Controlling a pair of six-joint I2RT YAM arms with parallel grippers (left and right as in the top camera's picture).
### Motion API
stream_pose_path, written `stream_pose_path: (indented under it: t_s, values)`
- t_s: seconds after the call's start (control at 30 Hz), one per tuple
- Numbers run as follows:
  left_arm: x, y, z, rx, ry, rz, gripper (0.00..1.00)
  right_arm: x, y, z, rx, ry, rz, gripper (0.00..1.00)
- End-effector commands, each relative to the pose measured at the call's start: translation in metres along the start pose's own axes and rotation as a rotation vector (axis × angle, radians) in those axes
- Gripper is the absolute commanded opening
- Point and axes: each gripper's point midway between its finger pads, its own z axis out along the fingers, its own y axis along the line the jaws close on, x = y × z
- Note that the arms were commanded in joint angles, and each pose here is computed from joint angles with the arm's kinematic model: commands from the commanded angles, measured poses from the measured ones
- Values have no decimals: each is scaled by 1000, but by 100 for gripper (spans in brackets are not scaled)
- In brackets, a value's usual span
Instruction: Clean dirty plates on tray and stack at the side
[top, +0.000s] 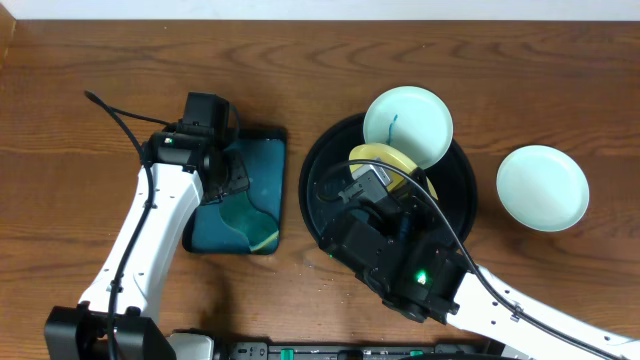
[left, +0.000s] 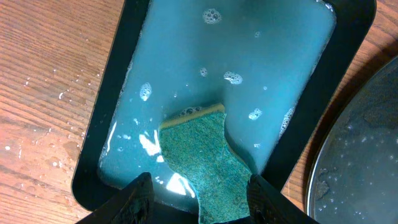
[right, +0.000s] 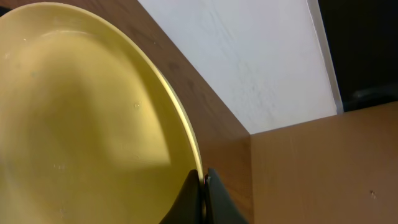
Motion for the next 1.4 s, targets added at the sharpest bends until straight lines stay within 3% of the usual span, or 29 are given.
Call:
stream_pose_path:
  t_s: [0.0,0.13,0.33,0.47,0.57,0.77,0.93,1.07,1.1,1.13,1.17,1.2,1.27,1.37]
  values:
    - [1,2,2,-6,8,9,50,-6,-16,-3,37,-13,97,1]
    - [1,2,2,-6,8,9,50,11,-6,21,-71,86,286,1]
    - [3,3,2,-9,16,10,50,62,17,75,-450,386,637,1]
    - [4,3,2,-11,19,10,50,99,-2,102,-627,515,951,1]
    - [4,3,2,-11,19,10,50,138,-34,123,-594,570,1154,1]
    - [3,3,2,-11,18,10,50,251,-88,152,-306,739,1432,1]
    - [3,3,2,-11,18,10,50,328,-88,162,-166,915,1573,1]
    - [3,3,2,-11,18,10,50,351,-66,171,-187,1008,1591,1]
    - [3,3,2,-11,18,10,50,352,-63,174,-198,1012,1591,5]
    - [3,3,2,-11,18,10,50,350,-61,177,-211,1002,1592,30]
    - [3,3,2,-11,18,10,50,345,-62,181,-227,975,1598,49]
    - [3,3,2,-11,18,10,50,337,-65,186,-249,933,1610,59]
    - [3,3,2,-11,18,10,50,310,-78,195,-330,806,1617,63]
    - [3,3,2,-11,18,10,50,256,-100,201,-440,607,1564,55]
